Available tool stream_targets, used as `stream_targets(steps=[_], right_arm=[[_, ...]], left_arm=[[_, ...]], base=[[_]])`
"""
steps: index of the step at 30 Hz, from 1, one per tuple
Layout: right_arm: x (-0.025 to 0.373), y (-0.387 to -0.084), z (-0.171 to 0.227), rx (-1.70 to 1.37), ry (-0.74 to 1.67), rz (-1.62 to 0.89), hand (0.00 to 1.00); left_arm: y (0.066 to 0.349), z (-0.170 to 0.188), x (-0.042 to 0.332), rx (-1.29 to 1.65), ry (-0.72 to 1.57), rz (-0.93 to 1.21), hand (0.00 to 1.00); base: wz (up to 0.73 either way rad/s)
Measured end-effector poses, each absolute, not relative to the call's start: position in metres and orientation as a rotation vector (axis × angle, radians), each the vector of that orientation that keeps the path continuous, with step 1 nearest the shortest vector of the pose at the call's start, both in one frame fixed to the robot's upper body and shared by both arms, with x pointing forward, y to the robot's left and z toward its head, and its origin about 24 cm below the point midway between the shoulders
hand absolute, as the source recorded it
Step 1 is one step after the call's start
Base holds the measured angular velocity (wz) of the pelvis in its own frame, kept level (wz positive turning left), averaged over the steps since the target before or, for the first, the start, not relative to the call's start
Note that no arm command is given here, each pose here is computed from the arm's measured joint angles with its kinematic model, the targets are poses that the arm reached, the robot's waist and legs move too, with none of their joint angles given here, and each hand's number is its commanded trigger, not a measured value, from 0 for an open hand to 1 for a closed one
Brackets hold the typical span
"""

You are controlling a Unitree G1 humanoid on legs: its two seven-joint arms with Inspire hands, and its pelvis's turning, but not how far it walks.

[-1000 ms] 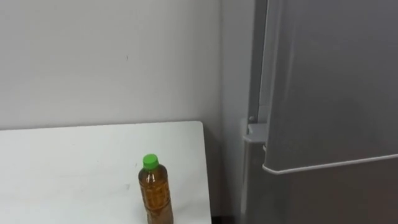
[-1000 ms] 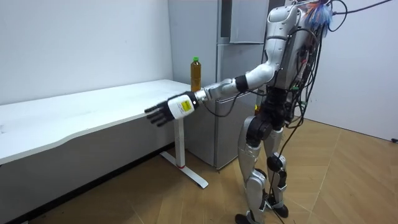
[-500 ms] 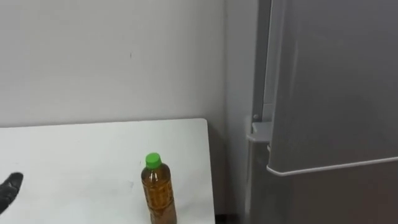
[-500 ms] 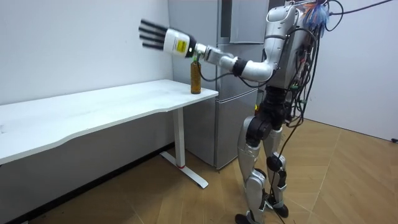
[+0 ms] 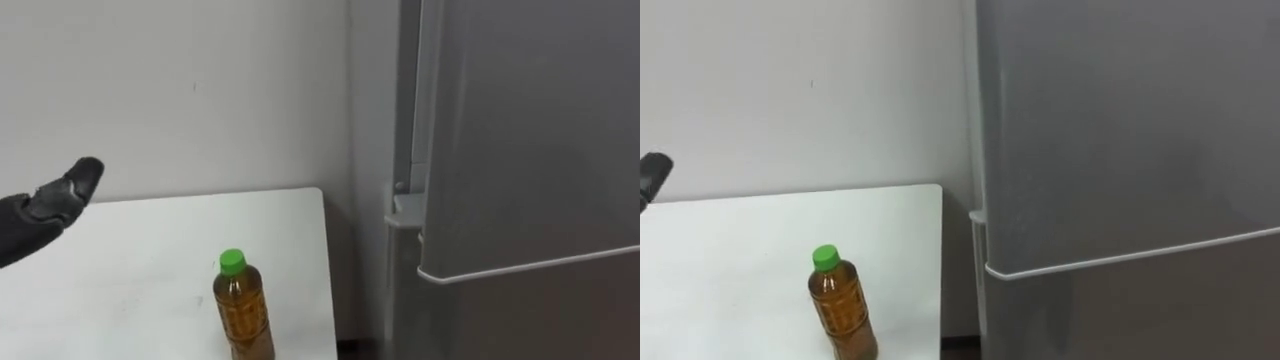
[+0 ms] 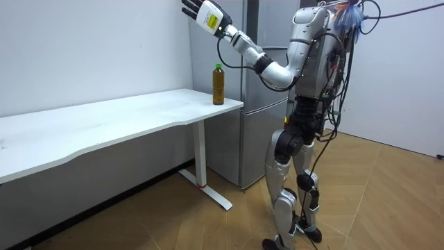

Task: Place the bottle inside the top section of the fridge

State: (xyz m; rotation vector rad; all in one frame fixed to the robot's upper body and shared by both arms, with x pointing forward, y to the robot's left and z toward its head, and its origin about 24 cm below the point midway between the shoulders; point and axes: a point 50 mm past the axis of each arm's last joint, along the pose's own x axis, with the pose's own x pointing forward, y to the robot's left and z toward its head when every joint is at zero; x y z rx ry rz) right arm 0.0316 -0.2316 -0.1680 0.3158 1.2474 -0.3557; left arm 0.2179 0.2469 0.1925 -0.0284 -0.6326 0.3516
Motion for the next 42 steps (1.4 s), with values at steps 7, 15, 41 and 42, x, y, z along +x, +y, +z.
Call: stream_targets(steps=[7, 15, 41, 42], right_arm=[[0.035, -0.231, -0.168, 0.315, 1.24, -0.349, 0.0], [0.037, -0.233, -0.167, 0.298, 1.23, -0.356, 0.0], [0.056, -0.227, -0.167, 0.211, 1.223, -0.281, 0.0], [0.056, -0.227, -0.167, 0.208, 1.222, -0.28, 0.0]], left_arm=[[0.212, 0.197, 0.233, -0.026, -0.614, 0.05, 0.0], [0.193, 0.211, 0.231, 0.013, -0.679, -0.11, 0.0], [0.116, 0.201, 0.229, -0.002, -0.614, -0.672, 0.0], [0.113, 0.2, 0.229, -0.009, -0.613, -0.682, 0.0]], base=[[0.0], [0.0], [0.0], [0.0]])
